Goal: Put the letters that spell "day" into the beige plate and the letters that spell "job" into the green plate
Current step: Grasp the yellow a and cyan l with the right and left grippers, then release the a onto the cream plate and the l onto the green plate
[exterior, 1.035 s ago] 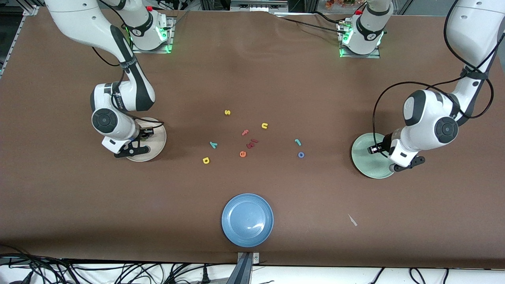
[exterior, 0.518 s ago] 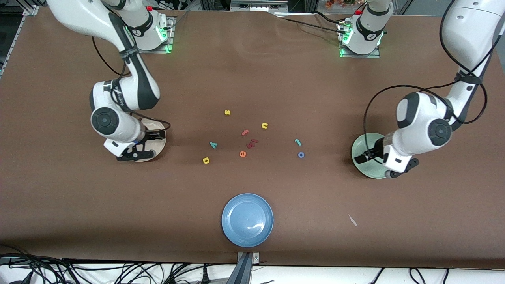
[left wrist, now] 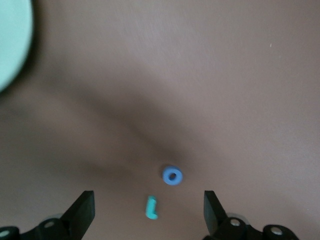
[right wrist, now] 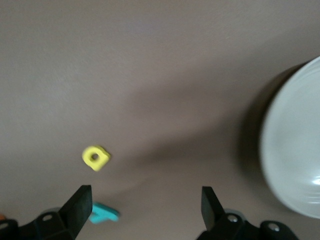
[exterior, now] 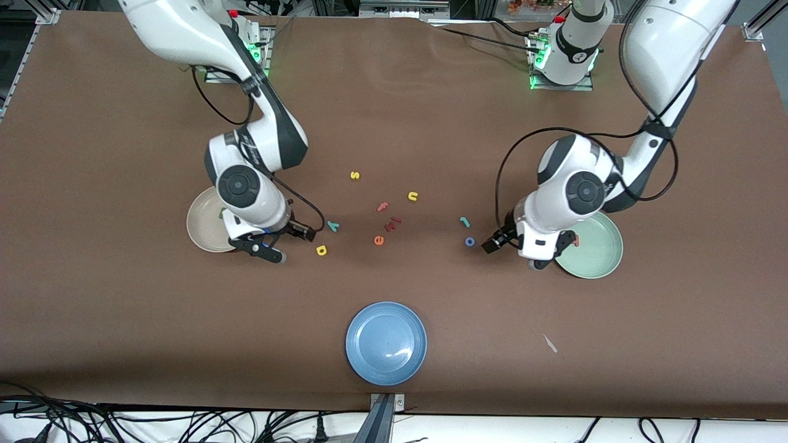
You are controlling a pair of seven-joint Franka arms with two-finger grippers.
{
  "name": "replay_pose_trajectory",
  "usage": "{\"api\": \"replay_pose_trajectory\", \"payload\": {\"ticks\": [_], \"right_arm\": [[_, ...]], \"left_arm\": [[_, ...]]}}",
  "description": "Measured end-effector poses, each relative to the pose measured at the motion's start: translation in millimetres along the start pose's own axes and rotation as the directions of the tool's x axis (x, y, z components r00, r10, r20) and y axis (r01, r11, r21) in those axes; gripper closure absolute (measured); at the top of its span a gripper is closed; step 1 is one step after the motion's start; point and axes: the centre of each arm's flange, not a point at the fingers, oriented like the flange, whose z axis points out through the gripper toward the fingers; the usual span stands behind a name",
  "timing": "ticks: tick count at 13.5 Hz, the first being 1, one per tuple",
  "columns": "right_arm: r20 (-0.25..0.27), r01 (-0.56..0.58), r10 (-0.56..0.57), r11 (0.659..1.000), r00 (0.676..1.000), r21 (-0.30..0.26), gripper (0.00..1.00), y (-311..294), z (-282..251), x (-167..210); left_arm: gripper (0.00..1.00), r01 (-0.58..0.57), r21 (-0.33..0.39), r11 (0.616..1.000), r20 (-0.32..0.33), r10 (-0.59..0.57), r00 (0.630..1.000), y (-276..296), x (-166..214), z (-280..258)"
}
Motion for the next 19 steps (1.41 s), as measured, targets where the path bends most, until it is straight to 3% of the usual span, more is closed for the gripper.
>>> {"api": "replay_pose_trajectory", "payload": {"ticks": [1,3,5,10,12,15,16,17,18,19], "right_arm": [[-0.011,-0.077,0.077,0.997,0.997,0.016,0.15,-10.6,16.6,-0.1],[-0.023,-0.214,0.215,0.976,0.976,0.045,0.17,-26.3,45.0,1.8],[-0.025,-0.282,0.284,0.958,0.959,0.059,0.22,-35.0,51.0,5.2],[-0.02,-0.336,0.337,0.94,0.941,0.062,0.32,-37.5,53.1,5.6],[-0.014,-0.342,0.343,0.938,0.939,0.062,0.33,-38.9,54.3,3.5],[0.011,-0.353,0.353,0.933,0.936,0.067,0.36,-43.4,54.6,-2.9],[0.013,-0.351,0.351,0.934,0.936,0.067,0.39,-44.6,54.9,-4.8],[0.014,-0.351,0.351,0.934,0.936,0.065,0.42,-44.8,56.0,-5.3],[0.015,-0.351,0.351,0.934,0.936,0.063,0.42,-44.4,58.1,-5.5],[0.016,-0.352,0.351,0.934,0.936,0.059,0.41,-44.1,60.5,-5.7]], "left_arm": [[0.08,0.02,0.008,1.0,0.011,-0.02,1.0,3.4,-6.3,9.0],[0.12,0.052,0.035,0.998,0.033,-0.054,0.998,7.9,-21.7,30.4],[0.17,0.06,0.073,0.995,0.029,-0.062,0.998,10.4,-35.4,53.9],[0.3,0.067,0.118,0.991,0.025,-0.07,0.997,12.5,-52.6,84.0],[0.43,0.065,0.128,0.99,0.025,-0.069,0.997,10.3,-51.2,91.3],[0.45,0.061,0.141,0.988,0.02,-0.065,0.998,8.1,-51.1,103.4],[0.54,0.062,0.132,0.989,0.019,-0.065,0.998,10.0,-51.1,102.9],[0.54,0.063,0.131,0.989,0.018,-0.066,0.998,10.2,-51.4,103.0],[0.62,0.063,0.13,0.99,0.018,-0.066,0.998,10.9,-51.6,102.4],[0.75,0.063,0.129,0.99,0.017,-0.065,0.998,11.5,-52.1,102.1]]}}
